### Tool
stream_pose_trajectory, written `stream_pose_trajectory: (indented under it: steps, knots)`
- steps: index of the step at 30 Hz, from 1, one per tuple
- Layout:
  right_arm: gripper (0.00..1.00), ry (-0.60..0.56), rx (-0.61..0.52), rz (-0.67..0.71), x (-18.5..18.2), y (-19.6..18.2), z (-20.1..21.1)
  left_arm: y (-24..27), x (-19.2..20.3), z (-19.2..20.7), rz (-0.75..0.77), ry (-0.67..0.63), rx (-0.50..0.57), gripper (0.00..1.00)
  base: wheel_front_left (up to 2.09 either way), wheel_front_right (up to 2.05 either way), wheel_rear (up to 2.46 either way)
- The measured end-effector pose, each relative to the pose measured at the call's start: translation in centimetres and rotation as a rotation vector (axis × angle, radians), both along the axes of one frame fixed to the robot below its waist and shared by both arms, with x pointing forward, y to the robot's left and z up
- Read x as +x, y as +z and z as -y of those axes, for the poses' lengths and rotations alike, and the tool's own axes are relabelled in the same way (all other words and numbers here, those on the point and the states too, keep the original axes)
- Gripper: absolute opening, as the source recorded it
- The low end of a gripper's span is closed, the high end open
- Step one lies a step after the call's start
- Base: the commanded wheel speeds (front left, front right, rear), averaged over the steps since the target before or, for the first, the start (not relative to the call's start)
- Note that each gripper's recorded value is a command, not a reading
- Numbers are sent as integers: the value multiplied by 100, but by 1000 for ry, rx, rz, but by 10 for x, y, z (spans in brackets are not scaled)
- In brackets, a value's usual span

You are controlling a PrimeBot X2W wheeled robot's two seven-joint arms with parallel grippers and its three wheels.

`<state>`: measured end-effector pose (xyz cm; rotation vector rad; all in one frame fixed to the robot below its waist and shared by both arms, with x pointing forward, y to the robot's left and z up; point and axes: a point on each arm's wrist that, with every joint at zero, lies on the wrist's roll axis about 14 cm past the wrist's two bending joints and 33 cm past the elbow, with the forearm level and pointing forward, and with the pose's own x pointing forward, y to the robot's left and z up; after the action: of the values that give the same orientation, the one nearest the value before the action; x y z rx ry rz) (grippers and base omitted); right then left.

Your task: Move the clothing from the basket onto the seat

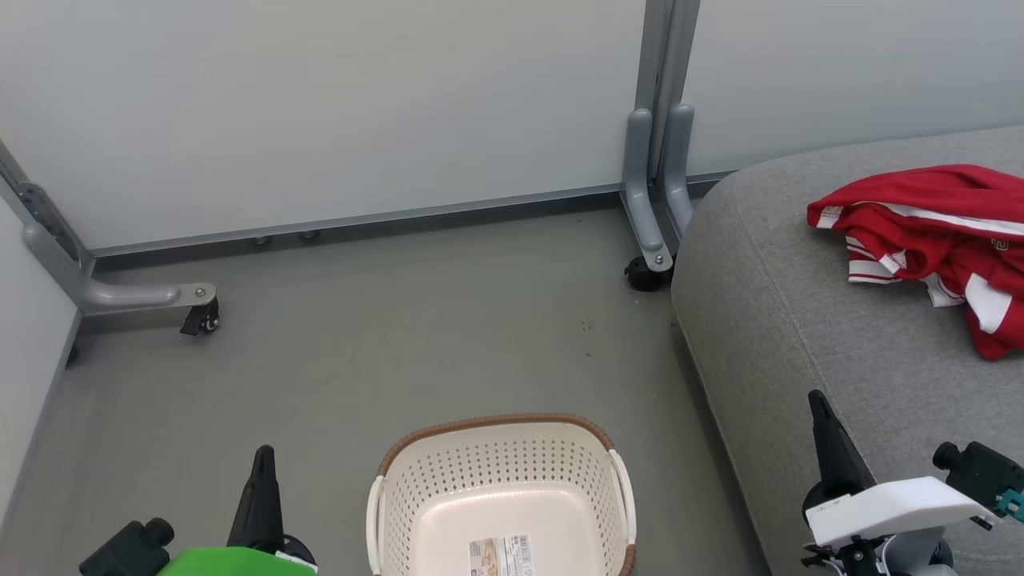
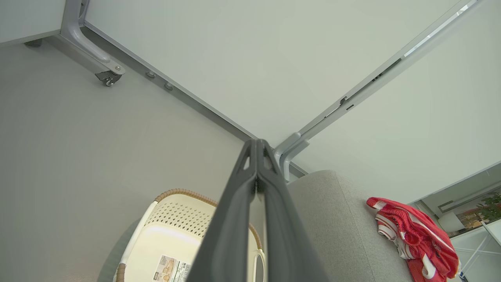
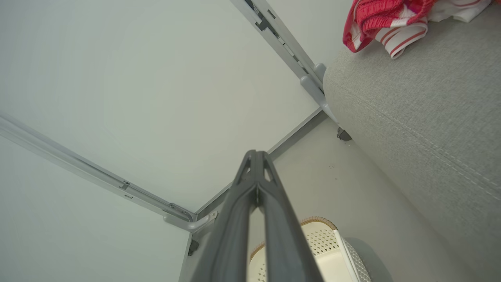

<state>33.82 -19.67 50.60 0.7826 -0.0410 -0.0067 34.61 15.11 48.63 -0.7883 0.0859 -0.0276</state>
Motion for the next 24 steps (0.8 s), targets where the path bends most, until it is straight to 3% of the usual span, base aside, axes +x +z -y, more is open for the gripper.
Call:
stream_pose_trajectory:
  steps: [24]
  knots:
    - [0, -4, 278, -21, 17, 0, 5, 2, 15, -16, -26, 36, -277, 0, 0, 0, 0]
